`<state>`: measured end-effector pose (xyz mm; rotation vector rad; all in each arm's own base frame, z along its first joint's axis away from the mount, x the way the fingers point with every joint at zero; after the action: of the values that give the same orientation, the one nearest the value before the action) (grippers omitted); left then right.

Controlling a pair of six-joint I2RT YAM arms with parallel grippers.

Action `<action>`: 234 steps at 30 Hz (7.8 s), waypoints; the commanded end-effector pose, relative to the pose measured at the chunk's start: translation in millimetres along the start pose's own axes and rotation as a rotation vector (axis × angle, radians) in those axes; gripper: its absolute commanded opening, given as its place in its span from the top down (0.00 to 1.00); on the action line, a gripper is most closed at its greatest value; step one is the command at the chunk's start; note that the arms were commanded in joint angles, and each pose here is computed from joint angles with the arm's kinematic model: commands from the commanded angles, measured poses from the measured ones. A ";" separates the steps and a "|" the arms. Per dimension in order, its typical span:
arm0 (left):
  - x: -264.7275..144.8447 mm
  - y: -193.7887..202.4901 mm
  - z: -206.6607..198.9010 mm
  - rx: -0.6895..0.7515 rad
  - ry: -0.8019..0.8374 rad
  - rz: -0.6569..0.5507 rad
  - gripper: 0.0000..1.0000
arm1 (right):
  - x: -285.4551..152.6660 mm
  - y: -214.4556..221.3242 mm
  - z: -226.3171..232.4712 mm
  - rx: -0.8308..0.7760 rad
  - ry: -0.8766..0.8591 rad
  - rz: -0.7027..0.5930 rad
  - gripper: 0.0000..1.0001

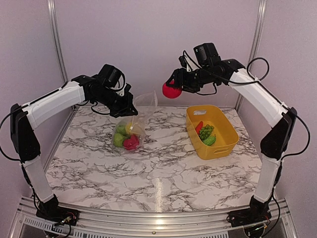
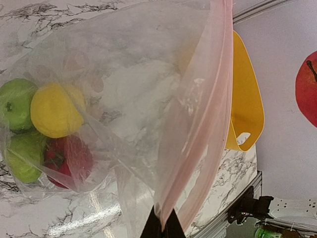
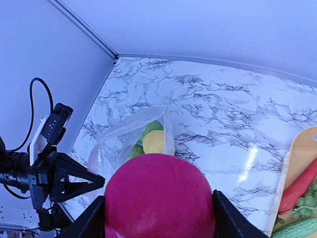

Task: Place the food in the zip-top bag and seal the zipper
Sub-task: Place the fake fruit in the zipper food storage bag, then adjust the zipper food storage bag at the center of the board, then pick up the fake vegetable from the bin, then place the fake vegetable in the zipper food storage bag, then adjust the zipper food storage bag at the center of the board.

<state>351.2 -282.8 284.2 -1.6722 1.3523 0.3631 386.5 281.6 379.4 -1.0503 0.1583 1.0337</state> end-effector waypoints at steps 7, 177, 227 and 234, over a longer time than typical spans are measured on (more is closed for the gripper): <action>-6.3 -0.8 -7.0 0.006 0.028 -0.010 1.00 | 56.5 20.4 63.6 0.048 -0.273 0.058 0.40; 2.4 -4.9 -57.1 0.041 0.141 0.000 1.00 | -40.6 7.6 33.7 -0.122 -0.185 -0.520 1.00; -22.9 -0.5 -58.0 0.068 0.120 -0.048 1.00 | 7.5 26.3 66.7 -0.209 -0.070 -0.521 0.30; -21.6 4.3 -53.7 0.069 0.107 -0.038 1.00 | 0.6 30.8 36.5 -0.136 0.107 -0.454 0.33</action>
<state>330.7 -318.5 316.8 -1.6863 1.4122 0.2354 347.0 332.7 376.1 -1.1829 -0.2067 0.6221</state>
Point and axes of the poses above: each gripper's point midway between its finger pads, its own x axis out along the fingers, its own z axis along the line the jaws close on, y = z × x, the point moved 6 cm from there along -x, back along the fingers, and after that the axes turned 6 degrees about x, right-handed, at the moved point
